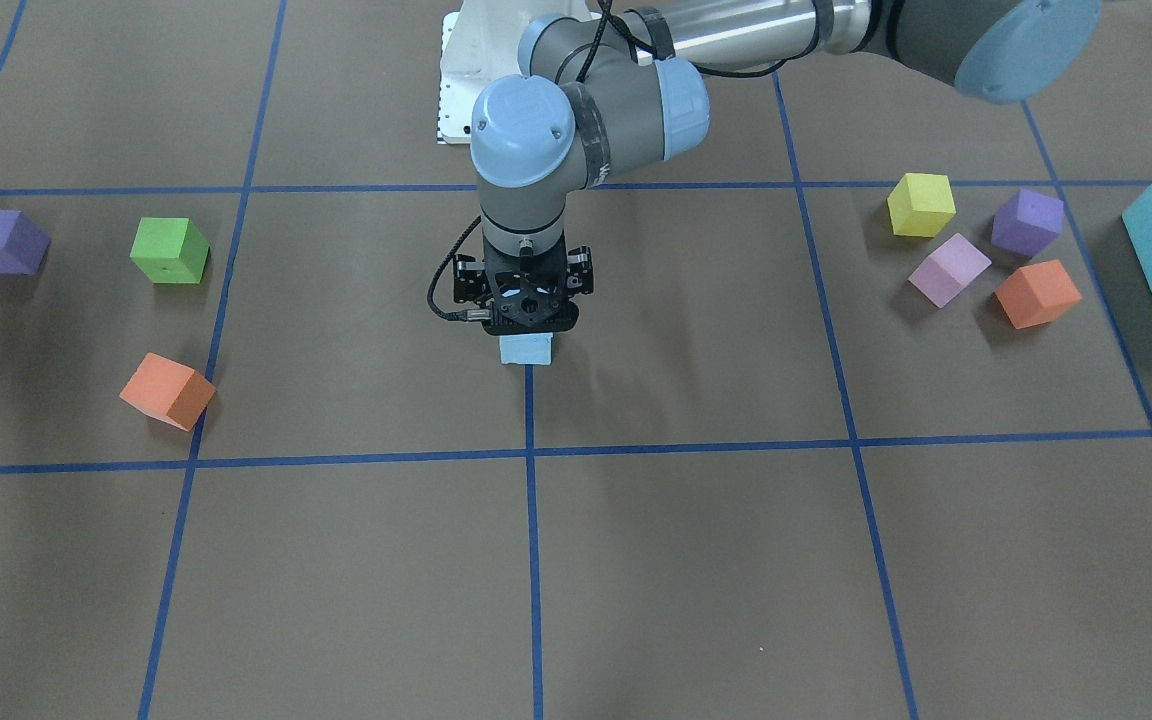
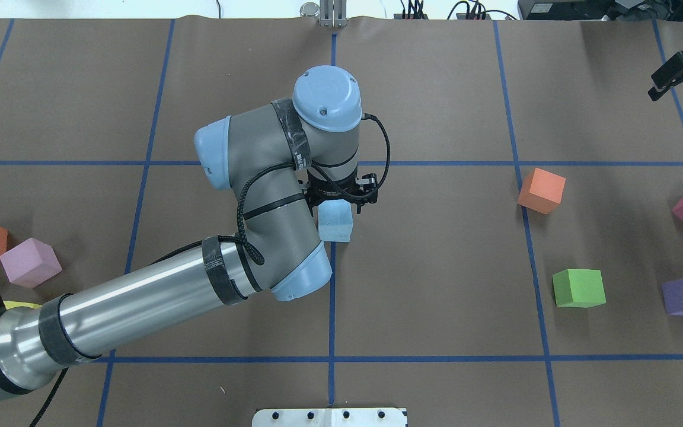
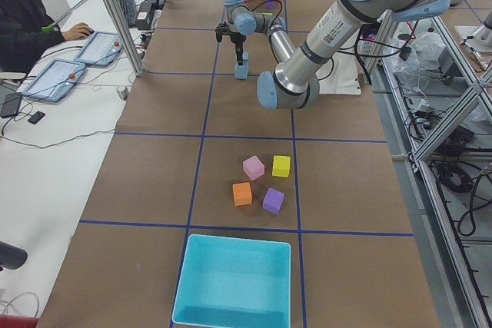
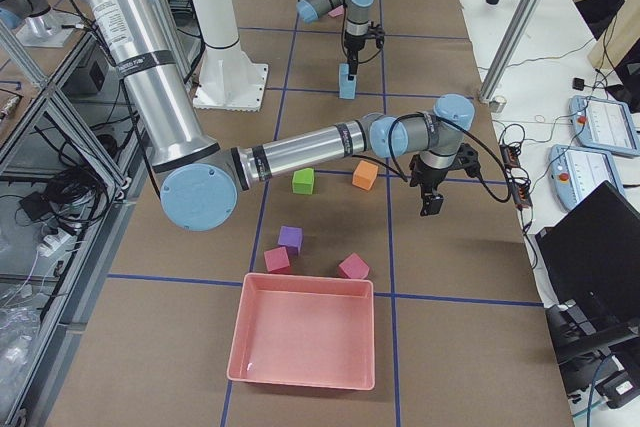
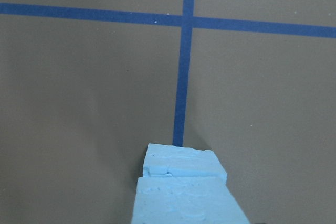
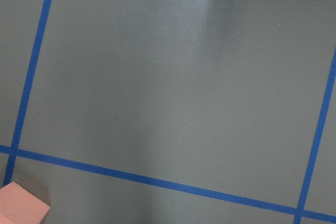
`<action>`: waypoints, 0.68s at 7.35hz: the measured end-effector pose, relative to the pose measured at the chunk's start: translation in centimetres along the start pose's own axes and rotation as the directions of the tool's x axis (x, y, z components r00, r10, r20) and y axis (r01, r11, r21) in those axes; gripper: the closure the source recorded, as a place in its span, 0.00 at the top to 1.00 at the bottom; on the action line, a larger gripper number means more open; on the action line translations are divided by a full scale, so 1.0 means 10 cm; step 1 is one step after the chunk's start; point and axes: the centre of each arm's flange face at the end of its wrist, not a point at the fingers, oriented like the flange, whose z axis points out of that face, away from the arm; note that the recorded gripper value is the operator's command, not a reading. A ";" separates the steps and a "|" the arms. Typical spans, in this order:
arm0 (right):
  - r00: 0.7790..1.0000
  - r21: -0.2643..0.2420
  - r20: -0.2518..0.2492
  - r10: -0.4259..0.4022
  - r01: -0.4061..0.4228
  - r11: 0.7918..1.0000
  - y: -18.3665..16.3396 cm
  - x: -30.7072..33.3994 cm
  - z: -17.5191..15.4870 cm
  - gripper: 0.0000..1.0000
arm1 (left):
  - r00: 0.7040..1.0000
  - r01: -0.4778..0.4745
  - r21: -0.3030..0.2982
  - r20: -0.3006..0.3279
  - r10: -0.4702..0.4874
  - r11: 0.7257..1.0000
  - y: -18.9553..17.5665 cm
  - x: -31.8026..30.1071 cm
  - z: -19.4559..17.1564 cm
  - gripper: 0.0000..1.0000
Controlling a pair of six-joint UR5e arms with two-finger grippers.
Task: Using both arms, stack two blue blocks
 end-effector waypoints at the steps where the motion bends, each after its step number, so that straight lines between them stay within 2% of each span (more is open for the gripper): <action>1: 1.000 -0.001 0.000 0.003 -0.003 1.000 0.00 0.00 0.00 1.00 | 1.000 -0.027 0.020 -0.013 0.028 0.999 -0.25 -0.25 -0.35 0.98; 3: 1.000 -0.006 -0.001 0.010 -0.010 1.000 0.02 0.03 0.03 1.00 | 0.993 -0.110 0.031 -0.034 0.111 0.993 -0.75 -1.37 -1.19 0.98; 5: 1.000 -0.013 -0.002 0.017 -0.017 1.000 0.07 0.07 0.07 1.00 | 0.977 -0.213 0.067 -0.014 0.215 0.975 -0.99 -3.00 -1.70 0.98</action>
